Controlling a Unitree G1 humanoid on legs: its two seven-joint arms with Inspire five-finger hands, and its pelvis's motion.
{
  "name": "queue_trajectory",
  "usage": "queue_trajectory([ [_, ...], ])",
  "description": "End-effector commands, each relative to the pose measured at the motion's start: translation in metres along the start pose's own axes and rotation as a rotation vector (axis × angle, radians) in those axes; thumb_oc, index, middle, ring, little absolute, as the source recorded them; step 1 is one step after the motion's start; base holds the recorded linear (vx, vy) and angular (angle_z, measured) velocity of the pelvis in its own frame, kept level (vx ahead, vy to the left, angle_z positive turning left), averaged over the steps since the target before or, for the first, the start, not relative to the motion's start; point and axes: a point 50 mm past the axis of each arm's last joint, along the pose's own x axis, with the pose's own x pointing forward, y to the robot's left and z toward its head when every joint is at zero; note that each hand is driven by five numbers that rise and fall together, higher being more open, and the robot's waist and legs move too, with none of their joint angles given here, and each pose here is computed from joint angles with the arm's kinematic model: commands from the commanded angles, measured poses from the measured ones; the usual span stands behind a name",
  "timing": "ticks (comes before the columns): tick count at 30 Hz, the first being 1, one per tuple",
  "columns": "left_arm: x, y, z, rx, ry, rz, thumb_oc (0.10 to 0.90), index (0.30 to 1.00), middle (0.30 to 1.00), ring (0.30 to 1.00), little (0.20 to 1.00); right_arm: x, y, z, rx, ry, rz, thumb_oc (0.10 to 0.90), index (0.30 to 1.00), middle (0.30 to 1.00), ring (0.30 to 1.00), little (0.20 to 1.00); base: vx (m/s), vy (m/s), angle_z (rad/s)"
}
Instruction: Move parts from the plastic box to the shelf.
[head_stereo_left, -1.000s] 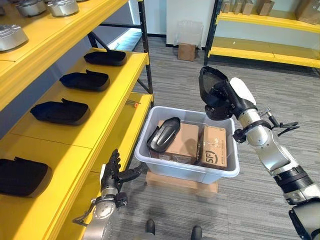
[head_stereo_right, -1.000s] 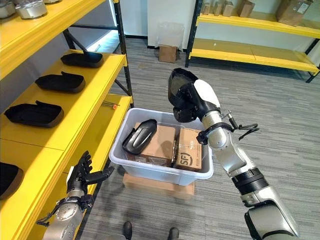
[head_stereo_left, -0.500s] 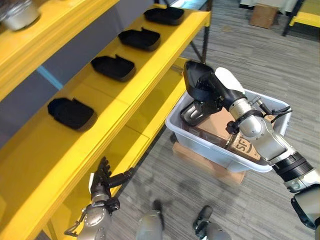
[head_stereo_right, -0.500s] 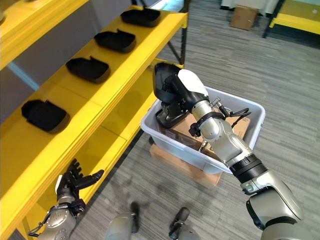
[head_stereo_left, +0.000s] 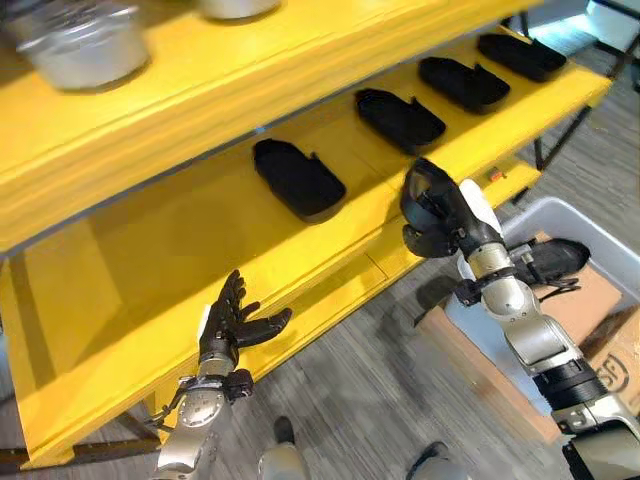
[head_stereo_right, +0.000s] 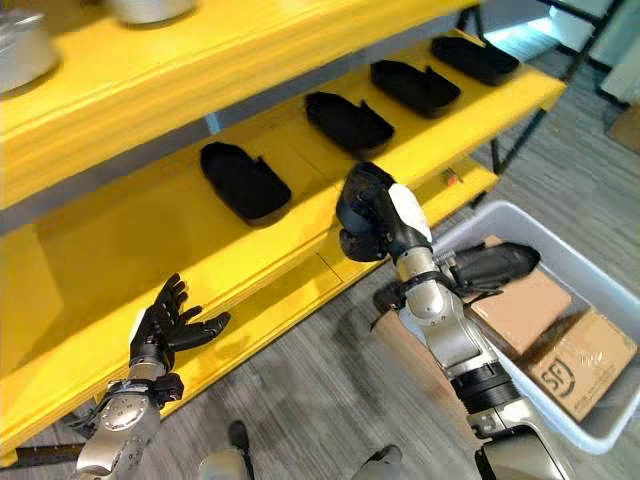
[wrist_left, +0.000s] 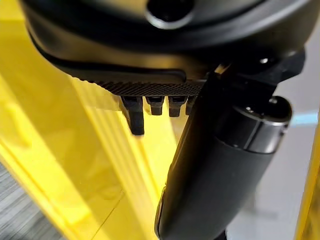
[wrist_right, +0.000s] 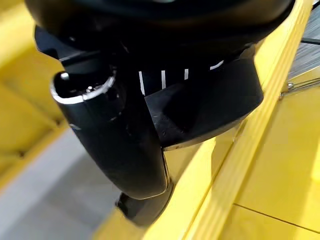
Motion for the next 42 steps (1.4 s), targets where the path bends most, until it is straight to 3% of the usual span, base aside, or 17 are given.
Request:
queue_trajectory([
  [1,0.005,0.005,0.036,0.046,-0.178,0.005,0.9,1.0,1.0,1.0,1.0,0.022,-0.054,0.082,-0.025,-0.388,-0.214,0.4,0.3,0.3,0.3,0.3,-0.04,0.085,0.27],
  [19,-0.001,0.024,0.03,0.079,-0.153,0.085,0.9,1.0,1.0,1.0,1.0,0.023,-0.05,0.093,-0.097,-0.425,-0.218,0.4,0.3,0.3,0.3,0.3,-0.02,0.164,0.17],
  [28,0.021,-0.01,0.039,0.071,-0.179,-0.047,0.9,1.0,1.0,1.0,1.0,0.016,-0.083,0.107,-0.217,-0.512,-0.307,0.4,0.3,0.3,0.3,0.3,0.05,0.014,1.14],
  [34,0.017,-0.015,0.034,0.041,-0.157,-0.076,0.9,1.0,1.0,1.0,1.0,0.026,-0.076,0.14,-0.253,-0.633,-0.208,0.4,0.3,0.3,0.3,0.3,0.05,-0.153,0.67],
  [42,0.011,-0.009,0.024,0.032,-0.112,-0.06,0.9,1.0,1.0,1.0,1.0,0.037,-0.059,0.132,-0.248,-0.574,-0.11,0.4,0.3,0.3,0.3,0.3,0.01,-0.154,0.18],
])
